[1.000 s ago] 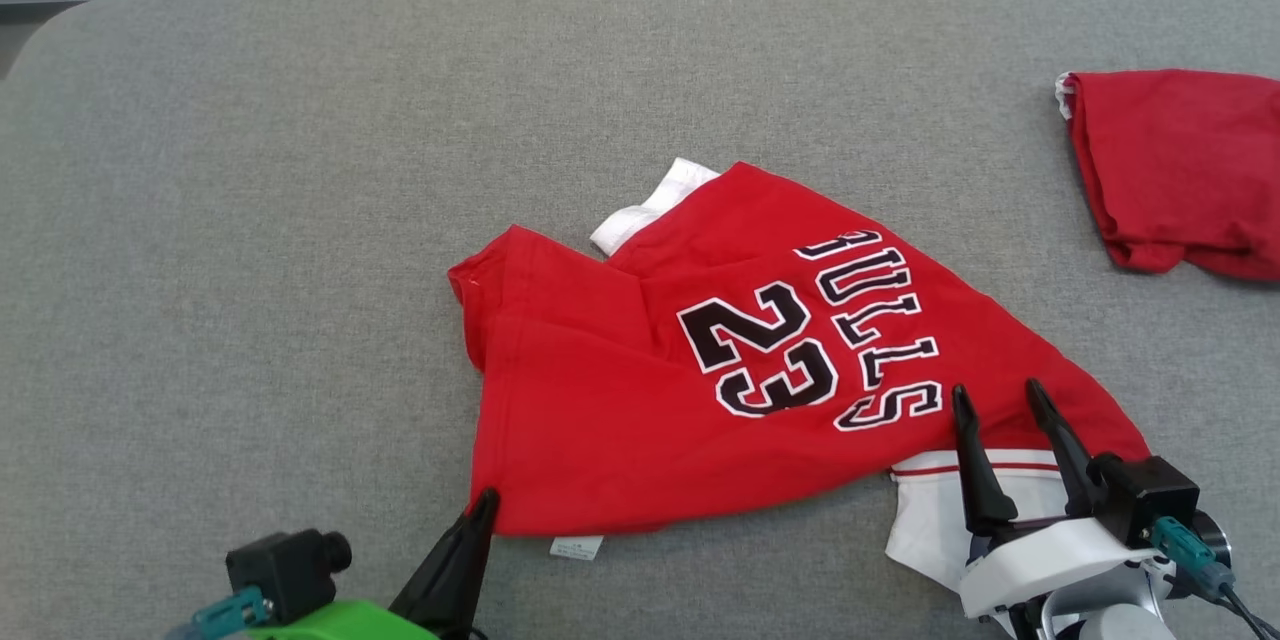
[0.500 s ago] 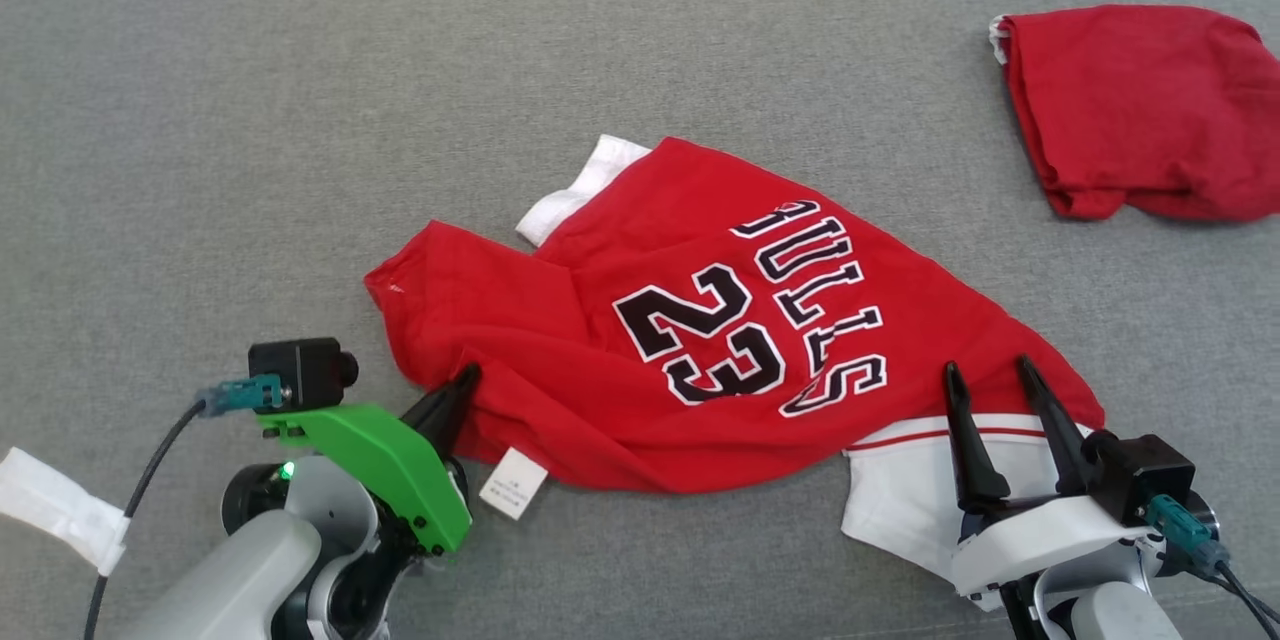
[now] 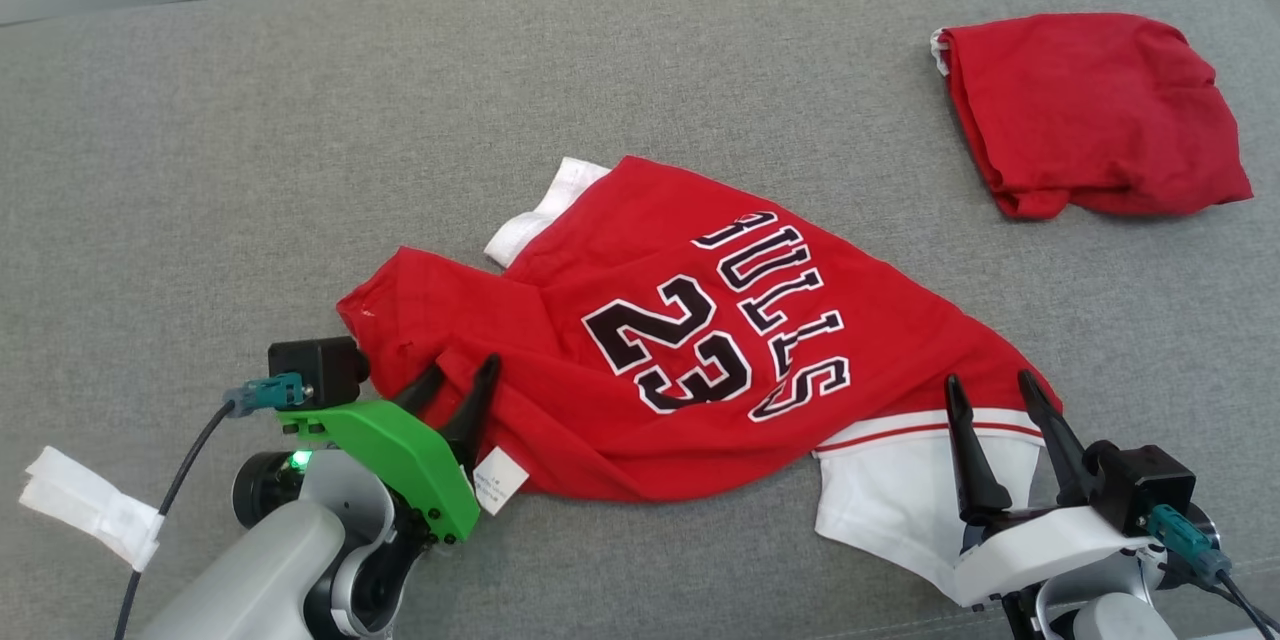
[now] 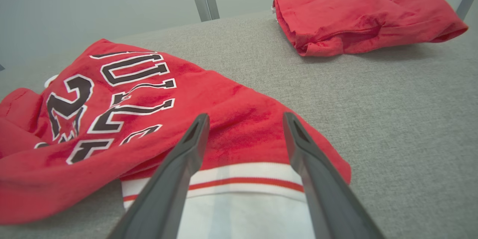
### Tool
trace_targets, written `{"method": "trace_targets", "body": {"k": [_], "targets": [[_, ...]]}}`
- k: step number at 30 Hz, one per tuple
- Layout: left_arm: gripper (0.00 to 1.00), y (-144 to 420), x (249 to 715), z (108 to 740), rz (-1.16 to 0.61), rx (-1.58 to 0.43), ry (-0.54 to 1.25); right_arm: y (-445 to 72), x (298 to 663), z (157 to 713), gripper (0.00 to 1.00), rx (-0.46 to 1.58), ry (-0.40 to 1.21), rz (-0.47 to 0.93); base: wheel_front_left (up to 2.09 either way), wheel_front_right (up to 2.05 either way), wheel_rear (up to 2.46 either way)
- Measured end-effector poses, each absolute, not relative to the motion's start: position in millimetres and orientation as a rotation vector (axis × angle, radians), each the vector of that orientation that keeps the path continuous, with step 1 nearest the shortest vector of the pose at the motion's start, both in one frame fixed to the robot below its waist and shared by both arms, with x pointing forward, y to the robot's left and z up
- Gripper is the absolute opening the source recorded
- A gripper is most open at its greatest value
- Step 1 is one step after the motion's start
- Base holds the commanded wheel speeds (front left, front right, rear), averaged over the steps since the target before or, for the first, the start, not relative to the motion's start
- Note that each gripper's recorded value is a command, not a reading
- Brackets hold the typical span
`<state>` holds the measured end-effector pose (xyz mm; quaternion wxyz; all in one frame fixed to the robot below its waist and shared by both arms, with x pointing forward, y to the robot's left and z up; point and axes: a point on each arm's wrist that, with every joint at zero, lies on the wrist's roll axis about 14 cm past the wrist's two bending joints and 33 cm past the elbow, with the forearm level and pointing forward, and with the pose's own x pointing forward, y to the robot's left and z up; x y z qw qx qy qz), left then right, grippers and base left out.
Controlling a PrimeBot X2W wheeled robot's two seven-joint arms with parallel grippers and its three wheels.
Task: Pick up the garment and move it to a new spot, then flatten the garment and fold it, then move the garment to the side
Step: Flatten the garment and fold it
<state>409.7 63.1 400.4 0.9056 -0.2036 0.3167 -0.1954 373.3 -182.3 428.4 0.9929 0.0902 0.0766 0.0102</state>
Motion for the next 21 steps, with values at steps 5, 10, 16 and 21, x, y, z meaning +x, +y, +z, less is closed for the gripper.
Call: {"method": "trace_targets", "body": {"k": [5, 10, 16, 21], "targets": [[1.0, 63.6, 420.1, 440.2, -0.424, -0.473, 0.476, -182.4, 369.1, 432.8, 1.0, 0.175, 0.142, 0.022, 0.0, 0.0, 0.0], [1.0, 93.9, 406.3, 439.3, -0.368, -0.442, 0.461, -183.1, 365.0, 434.1, 1.0, 0.167, 0.141, 0.022, 0.0, 0.0, 0.0], [1.0, 108.9, 382.1, 418.1, -0.363, -0.407, 0.56, -182.3, 364.6, 432.4, 1.0, 0.167, 0.146, 0.023, 0.0, 0.0, 0.0], [1.0, 114.0, 360.3, 400.1, -0.389, -0.398, 0.646, -184.5, 362.3, 430.3, 1.0, 0.167, 0.154, 0.014, 0.0, 0.0, 0.0]]}}
